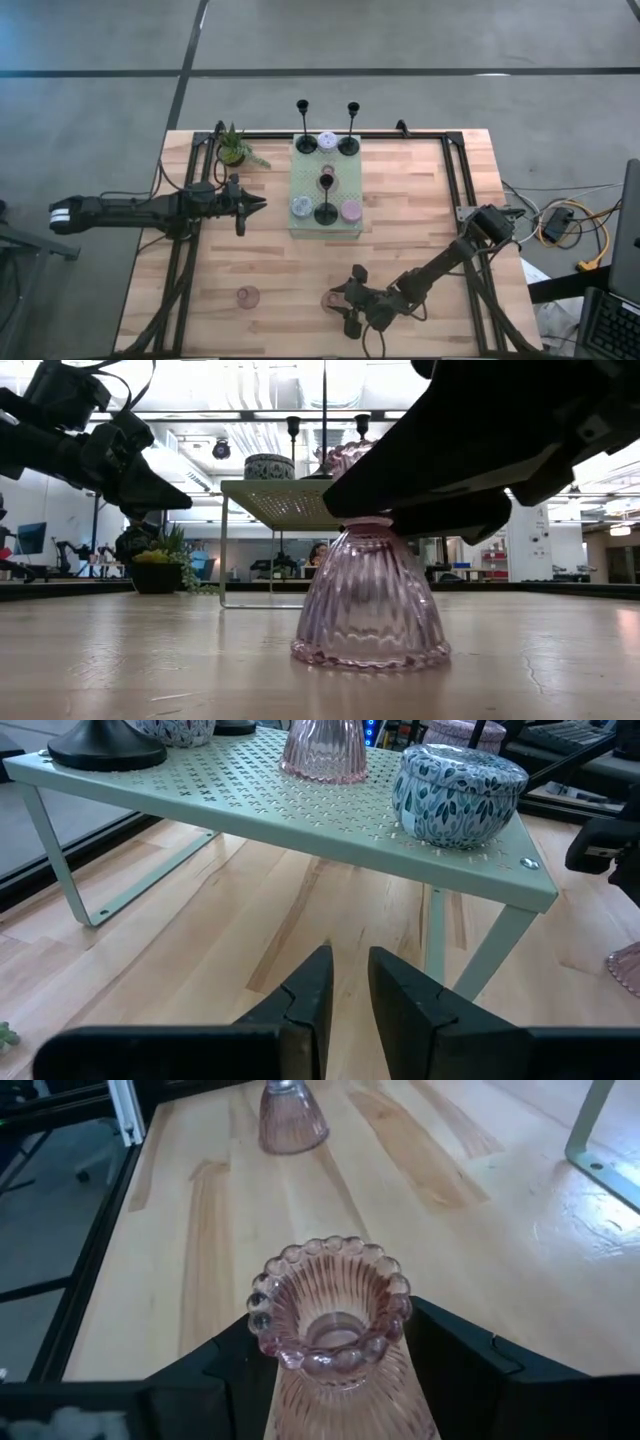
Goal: Pick & Place candle stick holders
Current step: Put the right pink candle holder on the shelf
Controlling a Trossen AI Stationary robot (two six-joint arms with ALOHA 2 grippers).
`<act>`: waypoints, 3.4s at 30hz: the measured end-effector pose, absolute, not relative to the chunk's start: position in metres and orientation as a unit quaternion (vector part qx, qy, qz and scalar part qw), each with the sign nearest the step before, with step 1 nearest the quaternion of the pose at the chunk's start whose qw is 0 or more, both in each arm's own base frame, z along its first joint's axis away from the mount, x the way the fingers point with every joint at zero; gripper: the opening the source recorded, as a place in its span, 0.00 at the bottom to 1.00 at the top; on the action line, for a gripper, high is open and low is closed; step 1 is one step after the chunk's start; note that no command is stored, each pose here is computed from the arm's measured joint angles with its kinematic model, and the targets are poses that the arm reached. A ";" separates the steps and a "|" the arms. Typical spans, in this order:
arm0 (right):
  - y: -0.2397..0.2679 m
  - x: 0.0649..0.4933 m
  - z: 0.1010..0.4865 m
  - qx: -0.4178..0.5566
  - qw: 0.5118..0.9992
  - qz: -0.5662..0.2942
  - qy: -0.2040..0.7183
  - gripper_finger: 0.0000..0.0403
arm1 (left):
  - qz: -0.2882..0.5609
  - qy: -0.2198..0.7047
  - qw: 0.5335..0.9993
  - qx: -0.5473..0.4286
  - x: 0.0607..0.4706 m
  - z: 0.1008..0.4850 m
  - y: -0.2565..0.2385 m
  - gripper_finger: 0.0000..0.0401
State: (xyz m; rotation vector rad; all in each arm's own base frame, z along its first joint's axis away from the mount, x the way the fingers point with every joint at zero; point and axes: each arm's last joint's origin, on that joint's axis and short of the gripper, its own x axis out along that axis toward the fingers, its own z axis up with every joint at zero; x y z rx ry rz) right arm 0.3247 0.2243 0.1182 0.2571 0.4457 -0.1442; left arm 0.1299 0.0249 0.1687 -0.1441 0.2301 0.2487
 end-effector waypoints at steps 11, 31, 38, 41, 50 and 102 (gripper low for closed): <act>0.215 0.332 0.119 0.131 0.963 -0.065 0.227 0.30 | 0.124 0.114 0.983 -0.072 0.130 0.169 0.025 0.18; 0.179 0.252 0.256 0.217 0.940 -0.192 0.178 0.30 | 0.124 0.122 0.982 -0.072 0.130 0.167 0.025 0.18; 0.112 0.210 0.301 0.169 0.927 -0.287 0.174 0.30 | 0.124 0.122 0.982 -0.072 0.130 0.167 0.025 0.18; 0.089 0.206 0.313 0.159 0.923 -0.310 0.162 0.30 | 0.124 0.121 0.982 -0.072 0.130 0.167 0.025 0.18; 0.034 0.216 0.323 0.141 0.924 -0.323 0.145 0.30 | 0.124 0.122 0.982 -0.072 0.129 0.167 0.025 0.18; -0.099 0.298 0.252 0.070 0.934 -0.280 0.209 0.30 | 0.124 0.124 0.982 -0.072 0.129 0.167 0.025 0.18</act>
